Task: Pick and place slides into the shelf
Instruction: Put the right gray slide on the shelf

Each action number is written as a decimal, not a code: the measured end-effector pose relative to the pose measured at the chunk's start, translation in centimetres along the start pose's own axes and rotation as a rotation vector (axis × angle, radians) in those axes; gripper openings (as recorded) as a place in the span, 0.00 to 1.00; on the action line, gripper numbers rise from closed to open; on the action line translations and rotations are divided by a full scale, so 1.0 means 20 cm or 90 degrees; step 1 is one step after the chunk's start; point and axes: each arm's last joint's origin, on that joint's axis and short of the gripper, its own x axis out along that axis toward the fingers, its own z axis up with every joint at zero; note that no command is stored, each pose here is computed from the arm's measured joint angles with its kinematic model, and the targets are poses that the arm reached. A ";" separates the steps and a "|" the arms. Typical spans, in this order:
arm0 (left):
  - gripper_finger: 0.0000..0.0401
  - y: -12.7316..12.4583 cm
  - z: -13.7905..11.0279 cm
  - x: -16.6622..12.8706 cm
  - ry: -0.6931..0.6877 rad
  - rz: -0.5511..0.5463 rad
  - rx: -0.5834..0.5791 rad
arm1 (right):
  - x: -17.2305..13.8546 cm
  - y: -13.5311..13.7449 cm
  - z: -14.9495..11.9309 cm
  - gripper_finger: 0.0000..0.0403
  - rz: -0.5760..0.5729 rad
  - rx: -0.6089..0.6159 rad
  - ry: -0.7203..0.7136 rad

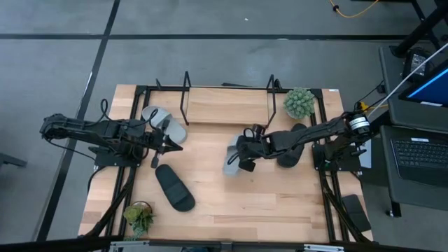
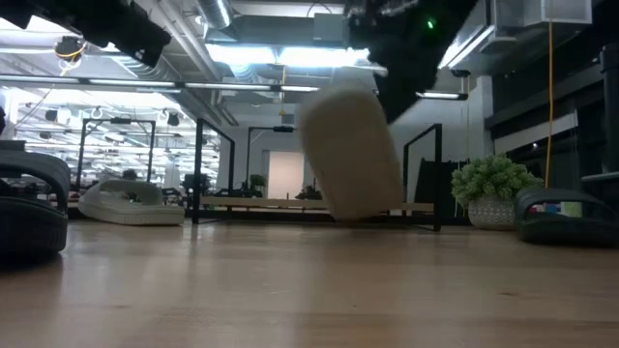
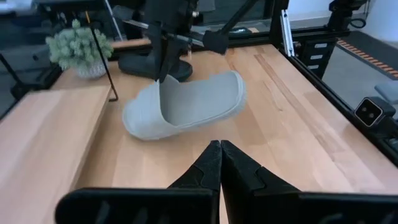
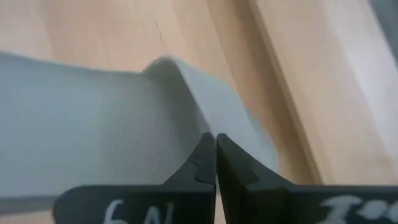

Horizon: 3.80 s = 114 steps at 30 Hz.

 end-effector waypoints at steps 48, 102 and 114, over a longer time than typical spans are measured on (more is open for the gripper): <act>0.00 0.02 0.09 0.04 -0.106 0.054 0.080 | 0.01 -0.51 0.53 0.00 -0.076 -0.169 -0.301; 0.00 0.05 -0.01 -0.04 0.015 0.238 0.004 | 0.79 -0.69 0.53 0.00 -0.119 -0.050 -0.373; 0.00 0.05 -0.01 -0.04 0.015 0.238 0.004 | 0.79 -0.68 0.53 0.00 -0.106 -0.042 -0.375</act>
